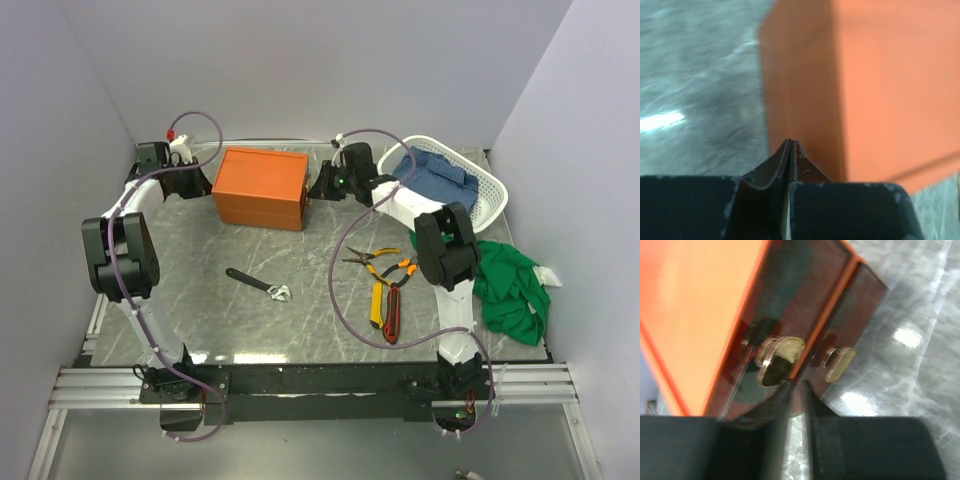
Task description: Sort the tools into containers
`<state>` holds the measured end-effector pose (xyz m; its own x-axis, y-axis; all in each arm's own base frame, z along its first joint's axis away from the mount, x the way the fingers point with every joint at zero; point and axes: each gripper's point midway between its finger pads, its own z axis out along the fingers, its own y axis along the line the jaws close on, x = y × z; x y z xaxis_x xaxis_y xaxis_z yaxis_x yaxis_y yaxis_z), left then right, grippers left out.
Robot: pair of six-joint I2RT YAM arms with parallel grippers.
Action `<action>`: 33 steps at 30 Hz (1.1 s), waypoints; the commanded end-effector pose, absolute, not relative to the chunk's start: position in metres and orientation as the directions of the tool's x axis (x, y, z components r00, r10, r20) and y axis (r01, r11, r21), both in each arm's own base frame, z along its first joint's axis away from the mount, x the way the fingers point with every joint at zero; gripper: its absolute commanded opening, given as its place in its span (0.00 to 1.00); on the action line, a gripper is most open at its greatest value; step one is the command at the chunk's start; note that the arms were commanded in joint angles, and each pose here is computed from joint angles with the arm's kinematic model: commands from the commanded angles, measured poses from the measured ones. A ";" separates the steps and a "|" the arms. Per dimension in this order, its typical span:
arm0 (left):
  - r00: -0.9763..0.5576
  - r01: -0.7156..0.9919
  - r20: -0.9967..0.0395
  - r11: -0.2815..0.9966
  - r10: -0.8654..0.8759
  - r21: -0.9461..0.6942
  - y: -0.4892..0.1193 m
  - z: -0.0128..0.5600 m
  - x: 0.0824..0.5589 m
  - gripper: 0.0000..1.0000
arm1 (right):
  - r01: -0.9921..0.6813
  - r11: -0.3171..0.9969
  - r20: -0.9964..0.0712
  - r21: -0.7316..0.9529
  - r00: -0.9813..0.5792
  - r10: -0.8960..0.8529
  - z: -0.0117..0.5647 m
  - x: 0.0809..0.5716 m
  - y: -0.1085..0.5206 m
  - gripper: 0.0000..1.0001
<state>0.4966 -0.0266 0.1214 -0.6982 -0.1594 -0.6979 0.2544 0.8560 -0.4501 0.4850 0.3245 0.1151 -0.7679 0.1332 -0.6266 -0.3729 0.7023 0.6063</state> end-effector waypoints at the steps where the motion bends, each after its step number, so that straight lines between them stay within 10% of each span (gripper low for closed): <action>1: -0.583 -0.001 -0.765 0.942 -0.274 -0.336 0.037 0.165 0.509 0.06 | -0.367 0.750 -0.698 0.550 -0.696 0.171 0.147 0.496 0.299 0.39; 9: -0.299 0.151 -0.918 0.937 -0.260 -0.315 0.044 0.288 0.516 0.07 | -0.450 0.446 -0.571 0.774 -0.801 0.181 0.141 0.469 0.299 0.62; 18: -0.381 0.430 -0.898 0.818 -0.219 -0.381 -0.080 0.304 0.509 0.09 | -0.377 0.531 -0.551 0.759 -0.806 0.215 0.117 0.503 0.300 0.61; 33: -0.478 0.438 -0.859 0.797 -0.185 -0.416 -0.133 0.260 0.506 0.09 | -0.262 0.673 -0.530 0.692 -0.817 0.227 0.077 0.521 0.301 0.58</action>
